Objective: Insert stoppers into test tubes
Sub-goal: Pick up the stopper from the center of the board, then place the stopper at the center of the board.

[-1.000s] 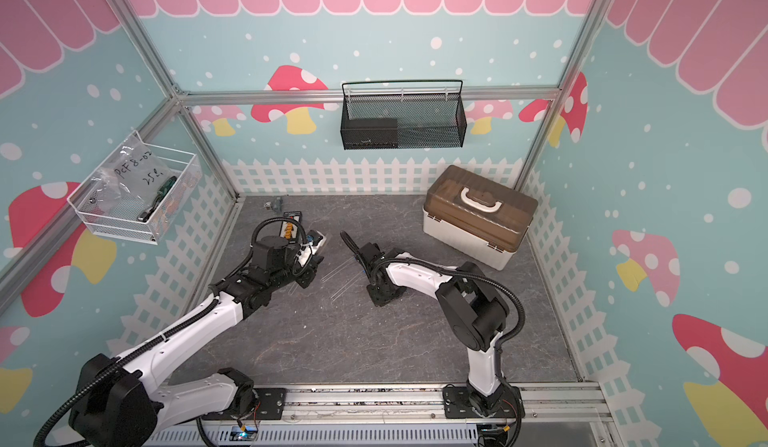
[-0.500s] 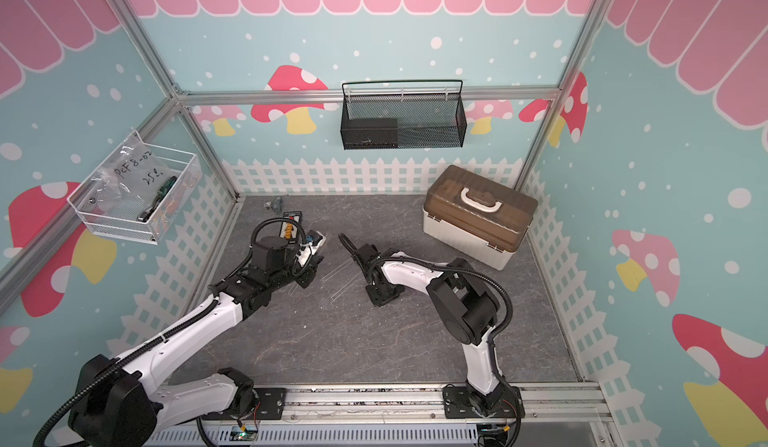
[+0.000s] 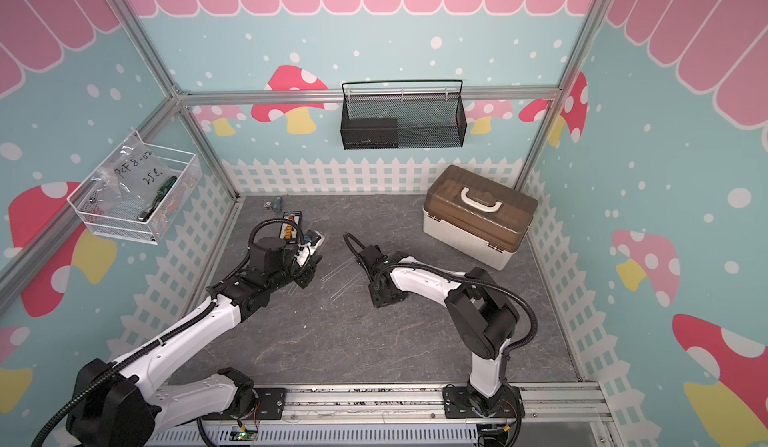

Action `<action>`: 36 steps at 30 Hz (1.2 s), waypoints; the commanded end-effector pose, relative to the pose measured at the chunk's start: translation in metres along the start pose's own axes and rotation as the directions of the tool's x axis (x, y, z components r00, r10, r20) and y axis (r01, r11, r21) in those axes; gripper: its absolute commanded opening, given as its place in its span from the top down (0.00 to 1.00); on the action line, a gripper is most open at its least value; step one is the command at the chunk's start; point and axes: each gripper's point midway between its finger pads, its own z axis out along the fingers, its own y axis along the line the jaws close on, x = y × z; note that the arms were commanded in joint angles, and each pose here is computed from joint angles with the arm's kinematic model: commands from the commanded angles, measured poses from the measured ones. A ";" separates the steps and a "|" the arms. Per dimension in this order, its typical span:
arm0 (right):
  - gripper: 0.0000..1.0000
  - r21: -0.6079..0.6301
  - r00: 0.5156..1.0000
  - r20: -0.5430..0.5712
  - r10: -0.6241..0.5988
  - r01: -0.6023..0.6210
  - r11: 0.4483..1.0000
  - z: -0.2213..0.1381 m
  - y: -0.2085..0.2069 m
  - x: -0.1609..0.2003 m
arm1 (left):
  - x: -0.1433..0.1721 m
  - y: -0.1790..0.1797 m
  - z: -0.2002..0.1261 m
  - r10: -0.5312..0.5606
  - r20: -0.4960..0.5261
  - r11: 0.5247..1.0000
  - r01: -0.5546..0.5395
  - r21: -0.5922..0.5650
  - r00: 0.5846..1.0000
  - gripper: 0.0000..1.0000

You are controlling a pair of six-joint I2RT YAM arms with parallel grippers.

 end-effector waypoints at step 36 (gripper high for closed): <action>0.94 0.015 0.478 0.030 0.878 -0.878 0.478 0.032 0.003 0.004 | 0.009 -0.004 0.001 0.082 0.001 0.997 -0.082 0.001 0.997 1.00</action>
